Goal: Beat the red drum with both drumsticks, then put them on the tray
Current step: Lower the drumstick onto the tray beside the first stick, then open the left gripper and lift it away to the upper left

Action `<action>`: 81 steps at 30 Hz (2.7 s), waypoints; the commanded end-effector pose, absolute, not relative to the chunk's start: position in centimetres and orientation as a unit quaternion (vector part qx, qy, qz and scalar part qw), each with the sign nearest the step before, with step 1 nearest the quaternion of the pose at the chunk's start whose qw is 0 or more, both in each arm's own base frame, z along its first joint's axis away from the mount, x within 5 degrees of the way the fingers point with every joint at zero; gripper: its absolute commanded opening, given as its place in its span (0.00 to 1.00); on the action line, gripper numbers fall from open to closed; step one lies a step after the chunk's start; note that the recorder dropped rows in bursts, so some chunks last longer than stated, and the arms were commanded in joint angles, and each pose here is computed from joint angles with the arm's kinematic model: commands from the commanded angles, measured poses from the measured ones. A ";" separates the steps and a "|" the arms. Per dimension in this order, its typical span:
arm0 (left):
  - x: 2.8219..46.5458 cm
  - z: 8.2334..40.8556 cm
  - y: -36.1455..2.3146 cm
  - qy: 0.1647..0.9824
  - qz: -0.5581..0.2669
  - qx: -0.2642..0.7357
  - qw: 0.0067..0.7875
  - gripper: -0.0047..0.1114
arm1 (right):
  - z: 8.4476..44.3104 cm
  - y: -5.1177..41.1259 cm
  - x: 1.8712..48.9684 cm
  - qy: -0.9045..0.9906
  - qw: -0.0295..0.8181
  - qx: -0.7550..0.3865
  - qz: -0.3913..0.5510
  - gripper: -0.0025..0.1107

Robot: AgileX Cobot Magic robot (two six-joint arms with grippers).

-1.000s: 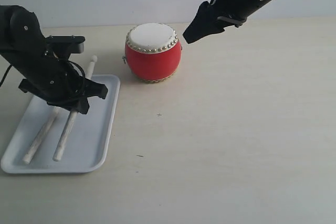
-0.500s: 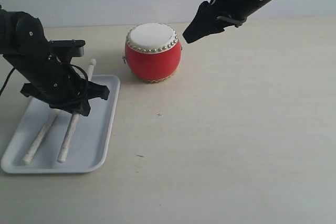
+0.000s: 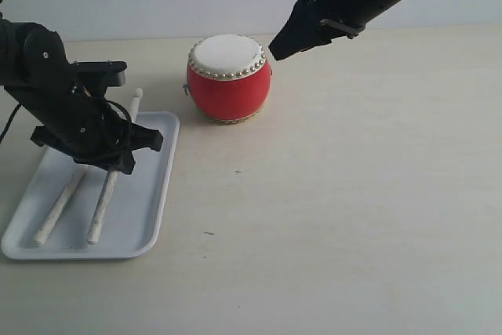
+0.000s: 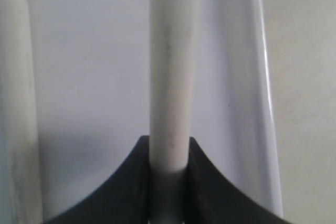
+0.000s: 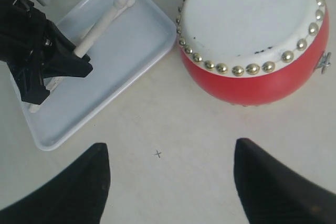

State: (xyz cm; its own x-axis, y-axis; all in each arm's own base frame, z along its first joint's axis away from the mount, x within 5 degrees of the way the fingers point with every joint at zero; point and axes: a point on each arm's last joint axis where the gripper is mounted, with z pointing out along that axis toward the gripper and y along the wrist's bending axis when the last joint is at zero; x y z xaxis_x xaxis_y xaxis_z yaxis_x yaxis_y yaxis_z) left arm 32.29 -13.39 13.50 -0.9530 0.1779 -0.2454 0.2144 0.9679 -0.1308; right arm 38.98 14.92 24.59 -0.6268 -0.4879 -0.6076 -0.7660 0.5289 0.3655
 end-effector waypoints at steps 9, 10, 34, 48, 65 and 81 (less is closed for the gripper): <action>32.3 13.4 -13.4 0.984 -0.073 0.106 0.123 0.04 | 24.6 14.9 39.0 0.845 0.222 -0.366 0.320 0.59; 32.2 13.3 -13.3 0.984 -0.073 0.106 0.124 0.04 | 24.6 14.9 39.0 0.845 0.222 -0.366 0.320 0.59; 31.8 13.0 -13.1 0.985 -0.068 0.111 0.116 0.37 | 24.6 14.9 38.9 0.845 0.221 -0.366 0.321 0.59; 31.7 18.4 -13.0 0.966 -0.084 0.130 0.205 0.61 | 24.6 14.9 38.9 0.845 0.220 -0.367 0.321 0.59; 25.2 24.4 -9.7 0.846 -0.105 0.130 0.507 0.05 | 24.6 14.9 39.0 0.846 0.224 -0.365 0.319 0.59; 24.3 25.4 -9.3 0.836 -0.107 0.130 0.522 0.05 | 24.7 14.9 39.3 0.847 0.236 -0.358 0.315 0.59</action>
State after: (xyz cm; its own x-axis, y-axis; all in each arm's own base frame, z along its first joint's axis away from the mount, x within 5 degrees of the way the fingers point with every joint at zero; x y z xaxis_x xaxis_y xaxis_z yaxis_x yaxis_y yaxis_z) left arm 24.42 -9.37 25.34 -0.4320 0.1107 -0.8951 0.3302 0.9429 -0.0427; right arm 39.18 14.94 24.66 -0.6279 -0.4710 -0.6196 -0.7605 0.5406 0.3598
